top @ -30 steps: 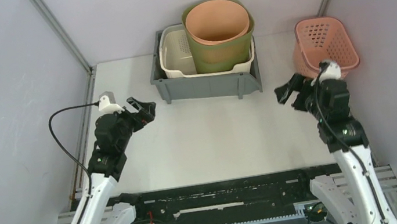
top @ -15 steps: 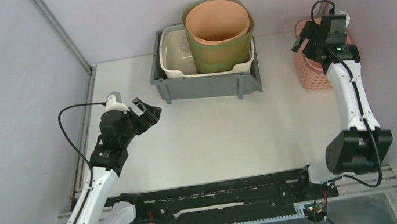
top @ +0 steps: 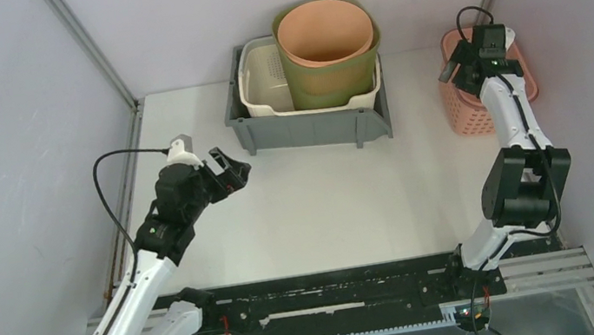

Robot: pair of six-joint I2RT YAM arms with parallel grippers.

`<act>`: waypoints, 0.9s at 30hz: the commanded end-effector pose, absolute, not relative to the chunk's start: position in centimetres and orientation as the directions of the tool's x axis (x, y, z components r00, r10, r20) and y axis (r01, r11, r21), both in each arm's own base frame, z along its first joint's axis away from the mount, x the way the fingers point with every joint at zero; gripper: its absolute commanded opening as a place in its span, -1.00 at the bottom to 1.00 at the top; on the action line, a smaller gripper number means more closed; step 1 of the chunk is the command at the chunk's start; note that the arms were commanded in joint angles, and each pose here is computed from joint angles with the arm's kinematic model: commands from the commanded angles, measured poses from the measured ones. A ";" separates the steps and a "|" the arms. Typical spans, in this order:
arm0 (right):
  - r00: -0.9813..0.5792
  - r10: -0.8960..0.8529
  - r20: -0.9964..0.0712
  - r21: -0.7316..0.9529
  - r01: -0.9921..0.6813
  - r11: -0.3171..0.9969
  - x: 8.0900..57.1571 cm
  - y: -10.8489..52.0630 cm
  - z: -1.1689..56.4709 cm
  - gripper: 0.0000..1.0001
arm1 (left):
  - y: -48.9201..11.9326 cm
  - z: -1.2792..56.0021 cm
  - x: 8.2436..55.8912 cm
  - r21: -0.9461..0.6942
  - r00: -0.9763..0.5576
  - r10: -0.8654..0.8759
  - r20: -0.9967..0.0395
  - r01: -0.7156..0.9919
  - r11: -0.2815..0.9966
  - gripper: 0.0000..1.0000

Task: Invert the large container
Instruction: Turn the container upside down at the center of the board.

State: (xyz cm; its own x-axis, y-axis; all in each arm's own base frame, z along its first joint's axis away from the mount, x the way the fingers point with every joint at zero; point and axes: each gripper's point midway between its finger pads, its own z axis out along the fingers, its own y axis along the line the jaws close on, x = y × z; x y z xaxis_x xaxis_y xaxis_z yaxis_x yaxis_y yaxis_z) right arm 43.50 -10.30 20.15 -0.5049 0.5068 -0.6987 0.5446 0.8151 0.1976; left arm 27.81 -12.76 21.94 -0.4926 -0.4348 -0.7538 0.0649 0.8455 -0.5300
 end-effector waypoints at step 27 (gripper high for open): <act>-0.642 0.473 -0.603 0.184 0.465 0.866 42.5 -5.2 14.9 -1.00 | -12.6 24.7 27.1 -0.498 -0.451 -0.397 -0.799 0.127 0.857 1.00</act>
State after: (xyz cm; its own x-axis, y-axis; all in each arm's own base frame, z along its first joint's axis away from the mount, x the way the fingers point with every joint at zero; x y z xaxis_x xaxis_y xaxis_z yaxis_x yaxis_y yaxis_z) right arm 44.89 -7.56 13.89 -0.6389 0.4264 -0.6403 0.4637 0.8776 0.1217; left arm 27.11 -12.27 21.63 -0.5001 -0.4017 -0.7672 0.0689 0.8646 -0.4977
